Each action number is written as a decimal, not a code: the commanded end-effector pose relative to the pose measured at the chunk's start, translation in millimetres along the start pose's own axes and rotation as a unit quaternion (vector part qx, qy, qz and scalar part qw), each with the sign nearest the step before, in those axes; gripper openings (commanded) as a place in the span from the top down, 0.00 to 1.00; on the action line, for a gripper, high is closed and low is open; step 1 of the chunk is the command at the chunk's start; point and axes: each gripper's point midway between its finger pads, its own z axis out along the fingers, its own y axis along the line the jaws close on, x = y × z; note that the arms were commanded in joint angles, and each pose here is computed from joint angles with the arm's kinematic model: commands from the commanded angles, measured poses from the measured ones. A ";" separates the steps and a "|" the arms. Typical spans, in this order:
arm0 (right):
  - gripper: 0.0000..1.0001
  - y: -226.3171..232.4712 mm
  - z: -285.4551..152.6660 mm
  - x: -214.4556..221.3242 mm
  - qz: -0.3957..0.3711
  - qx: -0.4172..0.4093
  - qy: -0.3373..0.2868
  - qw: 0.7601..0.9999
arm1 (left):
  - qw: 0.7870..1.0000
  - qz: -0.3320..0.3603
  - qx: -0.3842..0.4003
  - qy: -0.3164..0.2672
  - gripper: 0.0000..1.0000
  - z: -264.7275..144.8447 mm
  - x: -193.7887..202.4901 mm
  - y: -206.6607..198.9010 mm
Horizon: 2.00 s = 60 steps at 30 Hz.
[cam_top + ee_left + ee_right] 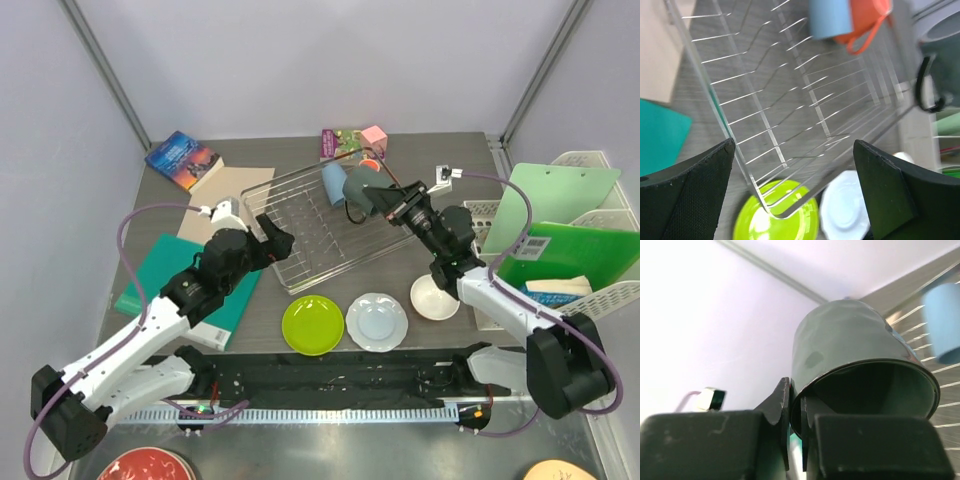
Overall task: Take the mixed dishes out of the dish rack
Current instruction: Pick up the cup from the dish rack.
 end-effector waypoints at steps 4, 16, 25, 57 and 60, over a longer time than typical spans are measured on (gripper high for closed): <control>0.99 86.9 -14.8 -10.0 0.101 -0.244 -0.006 0.964 | 0.962 -0.076 0.243 -0.102 0.00 -37.9 -53.2 -83.6; 0.99 109.3 -4.0 18.9 0.080 -0.249 0.102 0.960 | 0.904 0.071 0.412 0.090 0.00 -36.7 8.9 -155.4; 0.99 112.6 -10.7 36.8 0.021 -0.209 0.185 0.960 | 0.899 0.103 0.414 0.099 0.00 -36.3 12.0 -155.2; 0.99 131.0 -40.7 60.3 0.043 -0.261 0.235 0.935 | 0.884 0.038 0.452 0.108 0.30 -23.1 29.8 -158.8; 0.99 129.8 -41.4 60.7 0.042 -0.256 0.237 0.936 | 0.885 0.042 0.451 0.102 0.37 -25.9 26.7 -158.2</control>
